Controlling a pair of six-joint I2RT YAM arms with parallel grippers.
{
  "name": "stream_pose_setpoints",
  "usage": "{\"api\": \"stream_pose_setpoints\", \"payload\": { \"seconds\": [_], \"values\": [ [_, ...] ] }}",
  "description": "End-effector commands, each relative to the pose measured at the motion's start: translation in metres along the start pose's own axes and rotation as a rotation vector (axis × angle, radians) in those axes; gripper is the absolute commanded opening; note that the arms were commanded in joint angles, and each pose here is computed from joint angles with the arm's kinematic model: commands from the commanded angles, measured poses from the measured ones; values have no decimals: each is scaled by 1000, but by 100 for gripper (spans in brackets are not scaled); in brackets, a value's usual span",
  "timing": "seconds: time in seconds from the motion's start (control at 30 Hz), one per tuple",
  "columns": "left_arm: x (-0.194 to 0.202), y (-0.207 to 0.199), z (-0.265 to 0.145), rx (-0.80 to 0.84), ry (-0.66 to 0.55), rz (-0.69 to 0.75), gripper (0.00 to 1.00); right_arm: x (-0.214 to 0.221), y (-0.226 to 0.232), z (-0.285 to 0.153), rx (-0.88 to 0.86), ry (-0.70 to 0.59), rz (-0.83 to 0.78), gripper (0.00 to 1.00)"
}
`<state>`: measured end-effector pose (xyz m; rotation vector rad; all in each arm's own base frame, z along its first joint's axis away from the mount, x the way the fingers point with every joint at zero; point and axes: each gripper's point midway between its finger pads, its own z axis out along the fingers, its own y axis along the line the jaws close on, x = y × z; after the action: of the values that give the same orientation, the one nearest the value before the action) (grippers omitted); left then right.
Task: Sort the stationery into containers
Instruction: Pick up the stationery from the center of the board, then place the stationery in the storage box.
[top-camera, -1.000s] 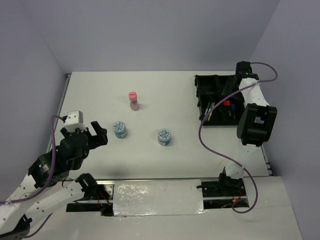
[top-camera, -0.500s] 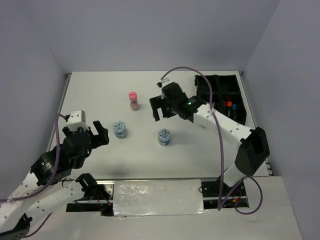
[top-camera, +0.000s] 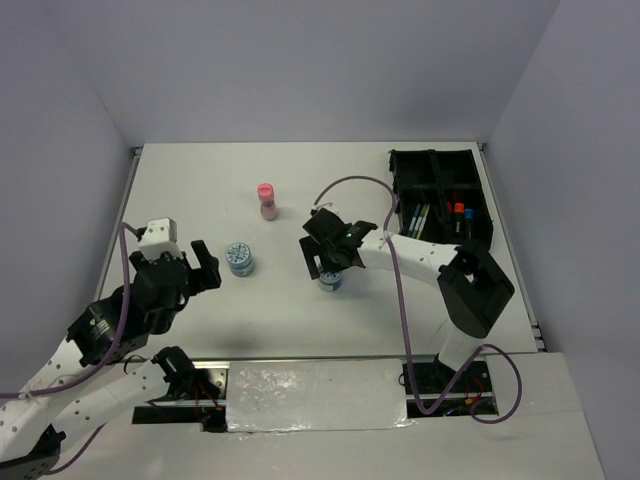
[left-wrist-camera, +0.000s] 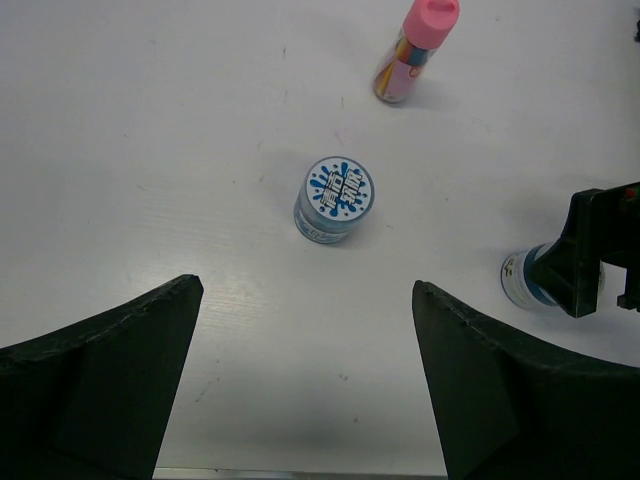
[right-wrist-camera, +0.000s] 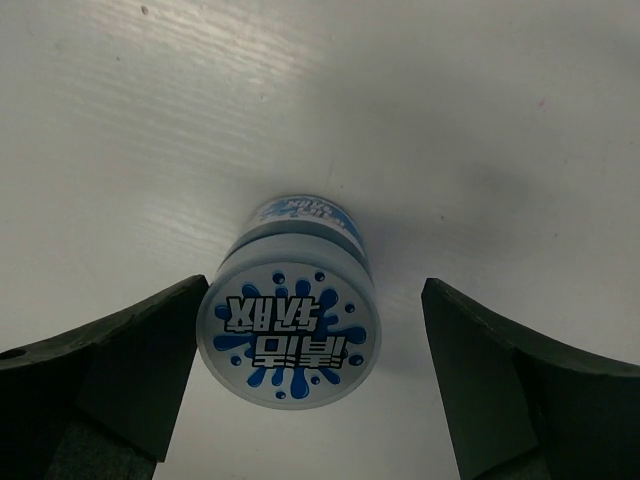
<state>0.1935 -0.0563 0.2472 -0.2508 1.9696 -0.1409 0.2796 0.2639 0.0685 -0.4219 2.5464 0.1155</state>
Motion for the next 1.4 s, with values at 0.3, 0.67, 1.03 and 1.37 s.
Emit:
{"api": "stream_pose_setpoints", "payload": {
  "seconds": [0.3,0.67,1.03,1.37],
  "values": [
    [-7,0,0,0,-25,-5,99,-8,16,-12,-91,-53,26,0],
    [-5,-2,1,8,-19,1,99,-228,-214,-73,275,-431,347,0],
    [-3,-9,2,39,-10,13,99,-263,-329,7,383,-345,450,0],
    [-2,-13,6,47,3,34,99,-223,-330,57,324,-227,411,5]
  ]
}}
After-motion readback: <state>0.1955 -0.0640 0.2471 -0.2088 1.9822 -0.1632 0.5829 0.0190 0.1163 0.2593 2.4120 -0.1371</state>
